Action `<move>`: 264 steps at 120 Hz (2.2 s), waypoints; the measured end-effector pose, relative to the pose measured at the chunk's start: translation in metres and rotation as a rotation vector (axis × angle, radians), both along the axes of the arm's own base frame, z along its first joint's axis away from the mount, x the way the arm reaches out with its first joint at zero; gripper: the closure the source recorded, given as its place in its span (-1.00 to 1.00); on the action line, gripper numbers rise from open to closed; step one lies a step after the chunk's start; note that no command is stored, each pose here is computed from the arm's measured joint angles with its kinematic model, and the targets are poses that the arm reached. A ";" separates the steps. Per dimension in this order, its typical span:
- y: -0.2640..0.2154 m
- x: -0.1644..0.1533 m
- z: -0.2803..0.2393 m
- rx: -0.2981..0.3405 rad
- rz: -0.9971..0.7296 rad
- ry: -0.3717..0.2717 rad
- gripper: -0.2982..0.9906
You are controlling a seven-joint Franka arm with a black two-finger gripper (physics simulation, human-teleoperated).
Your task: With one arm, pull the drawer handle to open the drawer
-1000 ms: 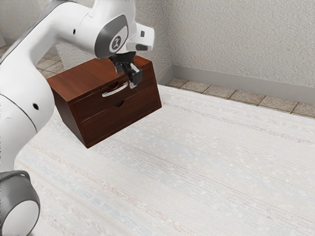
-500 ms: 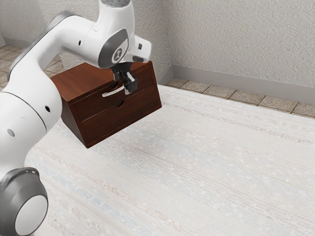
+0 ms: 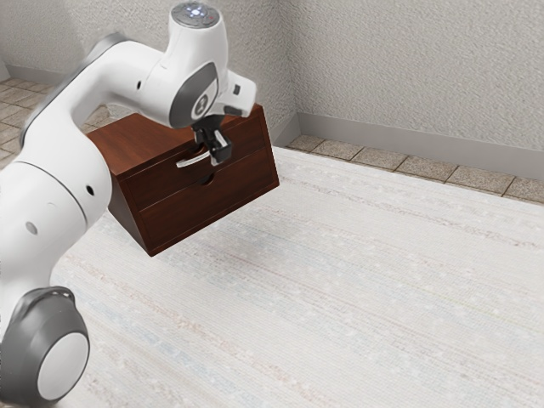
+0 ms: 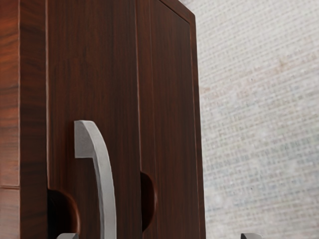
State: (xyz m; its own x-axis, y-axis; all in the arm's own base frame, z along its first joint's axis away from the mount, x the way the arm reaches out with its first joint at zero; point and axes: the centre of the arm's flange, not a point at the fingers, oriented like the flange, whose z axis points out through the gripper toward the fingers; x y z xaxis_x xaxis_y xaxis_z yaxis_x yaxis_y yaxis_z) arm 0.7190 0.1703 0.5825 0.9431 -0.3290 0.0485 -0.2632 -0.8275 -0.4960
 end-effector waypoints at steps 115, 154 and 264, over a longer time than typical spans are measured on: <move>0.034 0.008 -0.026 0.016 -0.028 -0.004 0.18; 0.035 0.009 -0.028 0.013 -0.033 -0.003 0.37; 0.028 -0.005 -0.030 -0.049 -0.036 0.018 0.51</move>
State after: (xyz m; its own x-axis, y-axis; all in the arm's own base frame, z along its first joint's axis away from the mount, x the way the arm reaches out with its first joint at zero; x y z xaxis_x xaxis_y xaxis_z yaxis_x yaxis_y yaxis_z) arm 0.7137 0.1983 0.5524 0.9317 -0.3600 0.0484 -0.3015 -0.8407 -0.4498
